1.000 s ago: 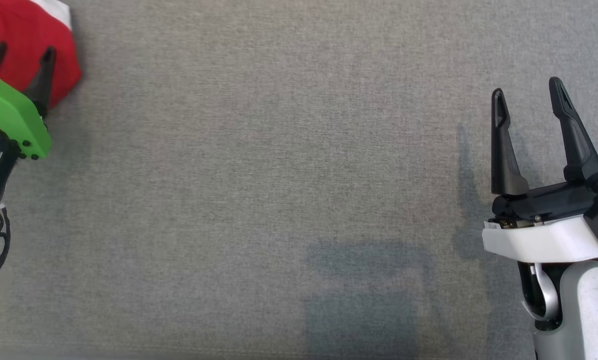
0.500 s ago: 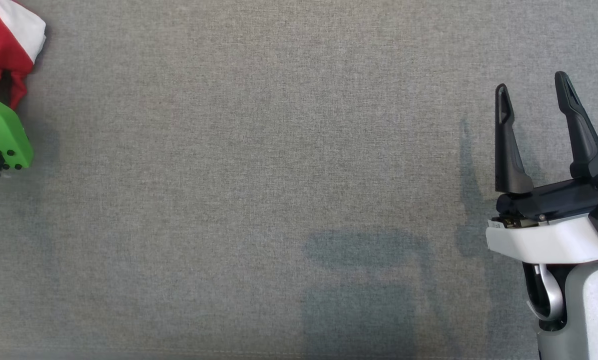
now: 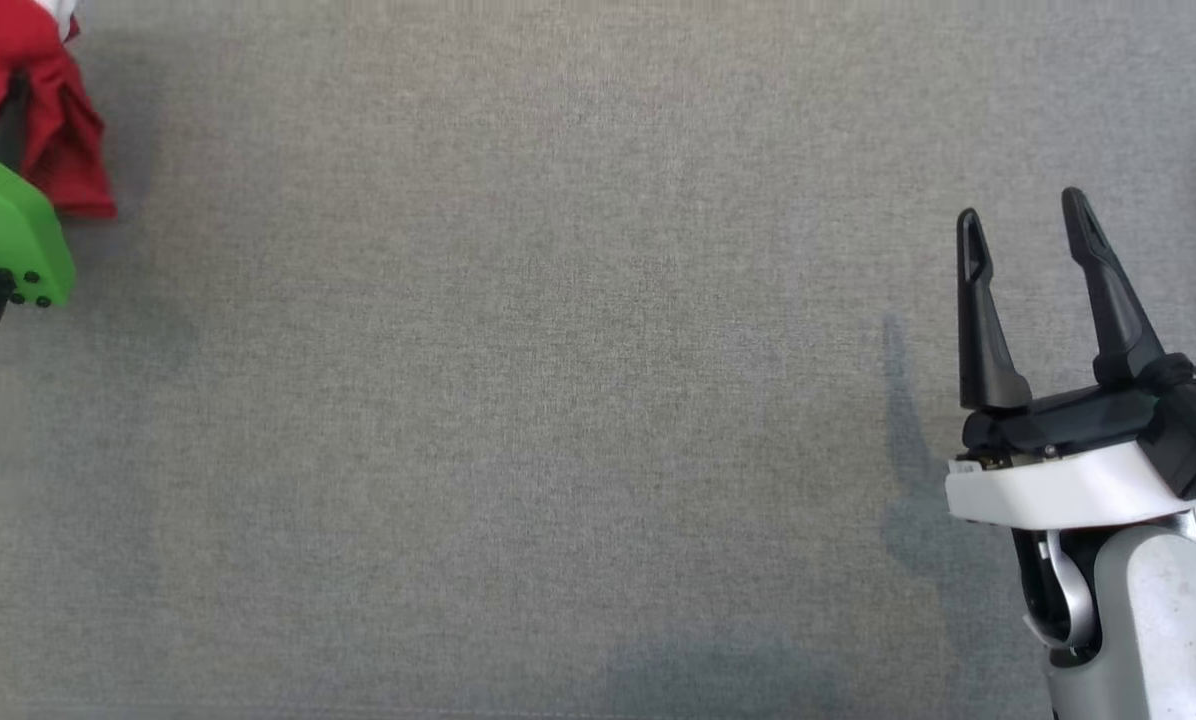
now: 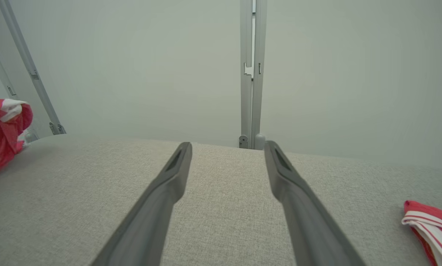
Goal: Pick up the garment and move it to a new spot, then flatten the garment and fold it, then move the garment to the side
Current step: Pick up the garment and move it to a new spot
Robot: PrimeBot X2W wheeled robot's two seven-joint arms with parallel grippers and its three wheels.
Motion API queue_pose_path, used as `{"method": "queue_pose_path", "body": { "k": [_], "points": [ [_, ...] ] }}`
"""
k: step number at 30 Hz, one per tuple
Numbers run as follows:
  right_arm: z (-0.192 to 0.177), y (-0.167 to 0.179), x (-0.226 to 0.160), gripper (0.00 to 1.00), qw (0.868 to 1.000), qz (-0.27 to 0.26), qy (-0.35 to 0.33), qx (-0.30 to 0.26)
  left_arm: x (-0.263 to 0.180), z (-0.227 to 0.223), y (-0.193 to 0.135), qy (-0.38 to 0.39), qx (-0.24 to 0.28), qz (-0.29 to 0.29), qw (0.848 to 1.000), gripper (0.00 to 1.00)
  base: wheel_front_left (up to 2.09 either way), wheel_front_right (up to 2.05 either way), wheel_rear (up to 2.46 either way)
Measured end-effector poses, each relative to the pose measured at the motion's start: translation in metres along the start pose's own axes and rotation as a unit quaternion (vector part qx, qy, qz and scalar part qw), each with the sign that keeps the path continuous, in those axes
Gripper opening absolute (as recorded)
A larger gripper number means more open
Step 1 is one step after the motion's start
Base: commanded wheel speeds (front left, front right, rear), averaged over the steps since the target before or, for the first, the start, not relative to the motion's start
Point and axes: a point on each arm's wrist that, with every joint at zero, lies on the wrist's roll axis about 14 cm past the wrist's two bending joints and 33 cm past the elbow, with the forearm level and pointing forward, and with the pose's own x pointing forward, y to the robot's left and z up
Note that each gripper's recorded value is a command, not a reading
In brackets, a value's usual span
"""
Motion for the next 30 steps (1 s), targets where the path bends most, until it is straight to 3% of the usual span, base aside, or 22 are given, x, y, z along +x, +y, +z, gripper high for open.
{"method": "queue_pose_path", "body": {
  "k": [8, 14, 19, 24, 30],
  "points": [
    [0.027, -0.001, -0.025, 1.0, 0.999, -0.013, -0.023, 0.018, -0.038, 0.087, -0.057, -0.097, 0.046, -0.089, 0.99, 0.0, 0.0, 0.0, 0.0],
    [0.046, -0.006, -0.048, 1.0, 0.999, -0.027, -0.039, 0.017, -0.071, 0.124, -0.101, -0.146, 0.072, -0.147, 0.976, 0.0, 0.0, 0.0, 0.0],
    [0.061, -0.014, -0.073, 1.0, 0.997, -0.048, -0.051, 0.016, -0.104, 0.158, -0.156, -0.203, 0.081, -0.212, 0.952, 0.0, 0.0, 0.0, 0.0],
    [0.071, -0.028, -0.095, 1.0, 0.995, -0.075, -0.061, 0.009, -0.129, 0.189, -0.222, -0.264, 0.071, -0.286, 0.918, 0.0, 0.0, 0.0, 0.0],
    [0.077, -0.046, -0.11, 1.0, 0.992, -0.105, -0.068, 0.004, -0.139, 0.185, -0.294, -0.283, 0.029, -0.361, 0.888, 0.0, 0.0, 0.0, 0.0]
  ]
}}
